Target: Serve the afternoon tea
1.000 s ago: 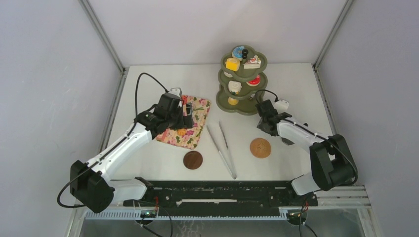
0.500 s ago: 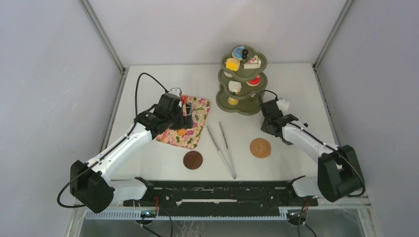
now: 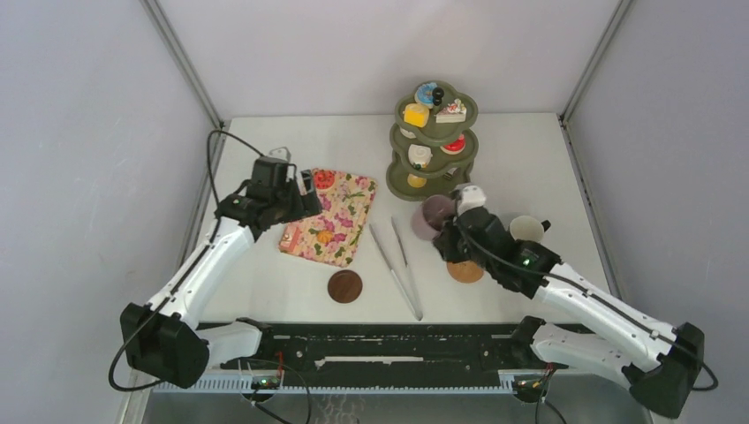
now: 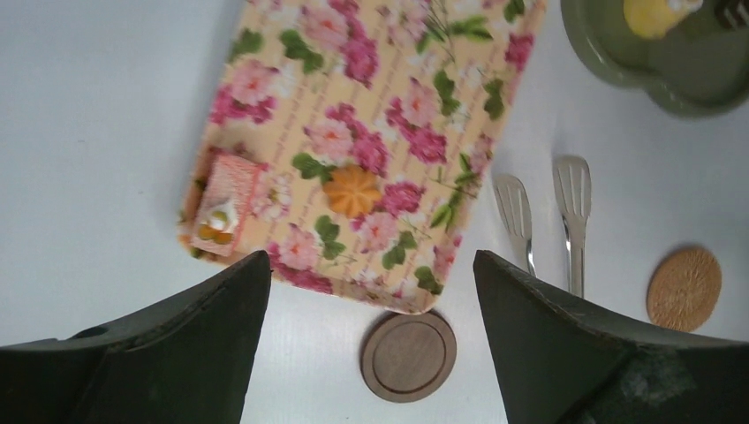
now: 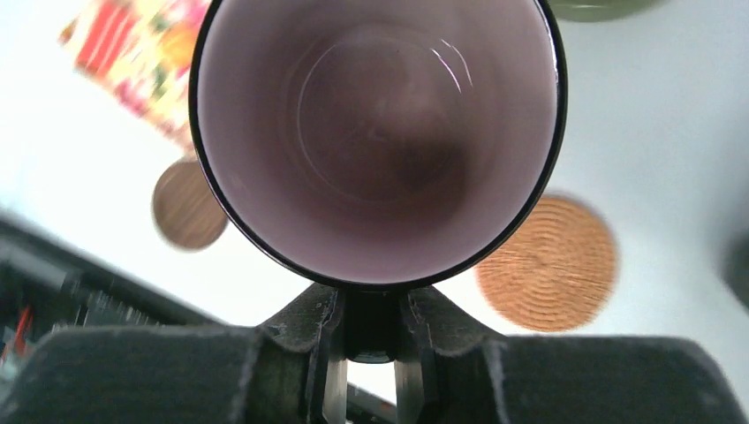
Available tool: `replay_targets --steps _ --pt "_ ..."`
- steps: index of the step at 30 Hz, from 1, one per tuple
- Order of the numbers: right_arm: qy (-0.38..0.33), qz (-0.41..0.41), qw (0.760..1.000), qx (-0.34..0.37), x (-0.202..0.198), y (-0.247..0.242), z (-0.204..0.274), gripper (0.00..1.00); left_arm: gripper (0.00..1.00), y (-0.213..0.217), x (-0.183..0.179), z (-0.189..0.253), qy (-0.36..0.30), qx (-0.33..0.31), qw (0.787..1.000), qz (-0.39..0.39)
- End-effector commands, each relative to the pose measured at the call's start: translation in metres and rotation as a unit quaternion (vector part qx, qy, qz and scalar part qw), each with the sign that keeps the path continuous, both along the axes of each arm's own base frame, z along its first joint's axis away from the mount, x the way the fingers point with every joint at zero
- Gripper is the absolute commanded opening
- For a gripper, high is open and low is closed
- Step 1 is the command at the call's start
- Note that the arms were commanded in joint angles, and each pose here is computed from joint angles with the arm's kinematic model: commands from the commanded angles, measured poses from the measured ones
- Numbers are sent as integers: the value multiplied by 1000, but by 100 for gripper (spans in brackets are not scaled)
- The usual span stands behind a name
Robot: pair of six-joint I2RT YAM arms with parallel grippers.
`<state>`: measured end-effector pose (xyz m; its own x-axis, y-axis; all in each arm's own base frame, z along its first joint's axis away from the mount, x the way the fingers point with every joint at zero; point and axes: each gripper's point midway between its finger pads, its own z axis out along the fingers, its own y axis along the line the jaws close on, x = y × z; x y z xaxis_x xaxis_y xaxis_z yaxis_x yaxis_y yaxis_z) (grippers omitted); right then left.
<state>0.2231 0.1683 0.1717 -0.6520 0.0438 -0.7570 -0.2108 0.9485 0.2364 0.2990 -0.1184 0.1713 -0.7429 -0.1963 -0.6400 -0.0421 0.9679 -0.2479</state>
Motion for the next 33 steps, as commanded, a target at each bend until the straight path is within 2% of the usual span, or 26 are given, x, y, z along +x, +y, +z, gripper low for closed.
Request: replay_targets --steps 1,4,8,13,17,23,27,33 --pt "-50 144 988 35 -26 71 29 0 89 24 7 42 -52 -39 997 36" --pt "-43 197 979 22 -42 113 24 0 89 39 6 43 -54 -37 996 58" --pt "-38 240 970 -18 -56 157 14 0 89 50 -8 26 -19 -21 997 73" --pt "-22 234 972 -22 -59 176 6 0 86 58 -32 -9 26 -8 996 88" --pt "-27 173 984 -24 -36 145 13 0 82 43 -56 -46 75 -12 993 86" --pt "-45 63 997 -7 -1 75 31 0 77 -7 -83 -89 125 -48 989 59" --pt "-44 18 999 10 7 37 32 0 75 -39 -95 -107 139 -95 985 28" --pt "-38 -17 999 19 8 5 29 0 76 -55 -103 -133 161 -115 980 9"
